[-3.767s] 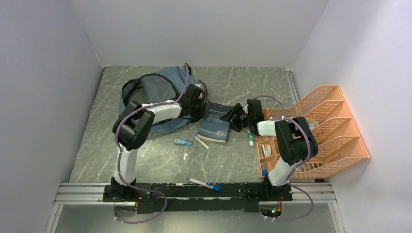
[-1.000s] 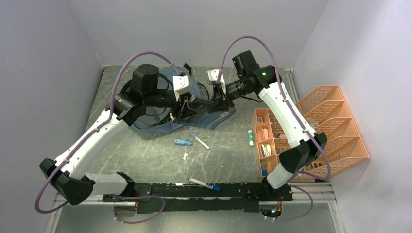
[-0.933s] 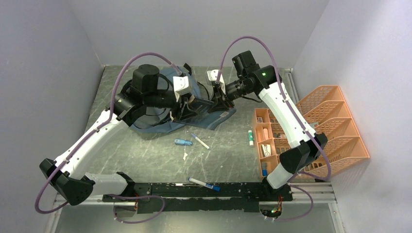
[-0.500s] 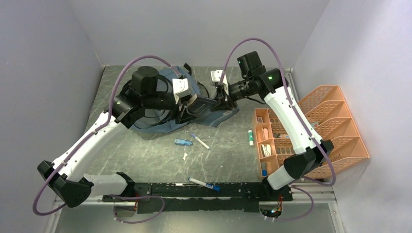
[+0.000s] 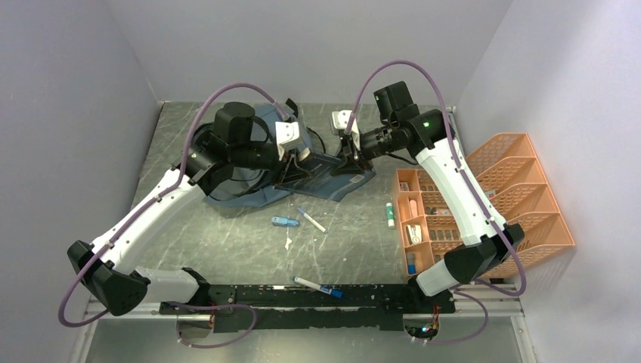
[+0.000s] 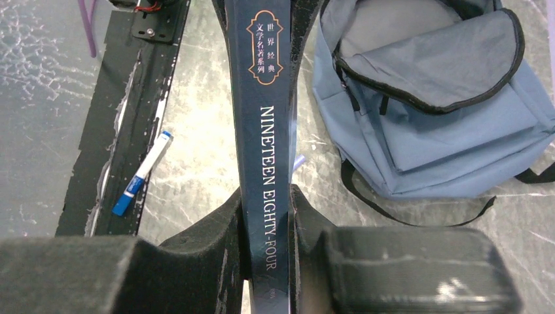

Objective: Pack the student bag
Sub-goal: Pick up the book from the center of the board, then place the book in the student bag.

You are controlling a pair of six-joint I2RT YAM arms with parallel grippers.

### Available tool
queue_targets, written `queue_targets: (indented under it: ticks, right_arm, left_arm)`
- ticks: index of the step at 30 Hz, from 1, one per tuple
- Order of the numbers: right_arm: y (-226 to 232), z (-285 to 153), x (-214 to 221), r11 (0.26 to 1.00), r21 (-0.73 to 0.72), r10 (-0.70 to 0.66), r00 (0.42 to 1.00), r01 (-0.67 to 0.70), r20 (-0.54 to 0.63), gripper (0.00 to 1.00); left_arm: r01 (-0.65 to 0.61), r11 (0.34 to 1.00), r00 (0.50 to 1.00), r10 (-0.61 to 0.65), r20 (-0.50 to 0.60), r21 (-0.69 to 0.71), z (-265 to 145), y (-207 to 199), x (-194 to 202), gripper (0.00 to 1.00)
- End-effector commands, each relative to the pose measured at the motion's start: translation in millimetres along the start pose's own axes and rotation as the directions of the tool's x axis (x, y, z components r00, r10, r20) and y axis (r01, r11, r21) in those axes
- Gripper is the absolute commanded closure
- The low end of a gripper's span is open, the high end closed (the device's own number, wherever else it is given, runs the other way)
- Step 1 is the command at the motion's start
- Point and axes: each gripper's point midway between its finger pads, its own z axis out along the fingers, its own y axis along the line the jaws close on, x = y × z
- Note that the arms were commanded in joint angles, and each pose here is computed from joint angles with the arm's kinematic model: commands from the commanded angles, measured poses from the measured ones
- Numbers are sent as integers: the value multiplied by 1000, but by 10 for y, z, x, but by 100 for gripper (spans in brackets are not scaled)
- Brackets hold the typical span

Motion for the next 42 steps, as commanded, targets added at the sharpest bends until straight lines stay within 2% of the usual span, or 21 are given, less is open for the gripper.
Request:
queue_targets:
  ticks: [1,2,4,5,8,10,13,16,18,20,24,28,29,32,34,36,39,42]
  right_arm:
    - [-83,-39,-223,995,33,-94,993,92,74,100]
    - [-102,-38,-226,995,42,-97,993,94,73,99]
    - [-154,-34,-220,994,67,-91,993,86,71,95]
    - [-184,-32,-212,994,84,-73,995,67,70,90]
    - [-394,-42,-187,979,203,-30,997,15,72,59]
    - [-594,-81,-161,946,322,1,997,-27,82,47]
    - [-917,-209,-103,850,519,38,993,-92,114,39]
    - [-1249,-351,33,710,679,105,982,-187,160,38]
    - [-1418,-368,170,635,730,165,967,-255,194,38]
    - [-1549,-308,299,590,740,235,946,-322,225,38]
    - [-1667,127,465,595,673,372,893,-439,253,38]
    - [-1689,712,440,615,688,376,910,-385,172,34]
    - [-1691,846,413,622,686,378,912,-379,161,34]
    - [-1696,1337,462,651,667,396,912,-361,107,32]
    - [-1641,1657,410,675,661,382,922,-327,66,29]
    - [-1620,1885,347,690,660,362,931,-297,41,28]
    - [-1617,2164,244,706,656,332,943,-268,29,26]
    - [-1599,2498,237,729,638,318,948,-248,6,25]
  left_arm:
    - [-15,998,1000,14,21,62,29,-108,-79,85]
    - [-14,999,1000,13,18,51,30,-92,-67,93]
    - [-6,1000,1000,5,20,13,21,-45,-65,95]
    - [-1,1000,1000,2,20,-21,10,3,-60,95]
    - [51,979,999,-49,18,-197,-49,274,3,95]
    - [124,931,992,-118,38,-342,-144,536,48,95]
    - [272,833,962,-246,118,-482,-392,906,123,95]
    - [397,691,917,-328,228,-604,-731,1240,213,95]
    - [445,572,892,-353,282,-689,-973,1415,289,95]
    - [465,438,876,-354,328,-770,-1247,1541,336,95]
    - [464,256,872,-300,387,-848,-1720,1640,303,95]
    - [450,60,875,-228,426,-891,-2225,1640,250,95]
    - [442,0,879,-202,433,-897,-2382,1606,219,95]
    - [394,-259,889,-136,438,-882,-2939,1463,221,95]
    - [361,-377,899,-102,425,-853,-3216,1334,209,95]
    - [361,-435,900,-72,431,-825,-3378,1213,183,95]
    - [364,-434,902,-59,429,-824,-3415,1155,167,95]
    - [347,-477,905,-55,422,-807,-3479,1113,226,95]
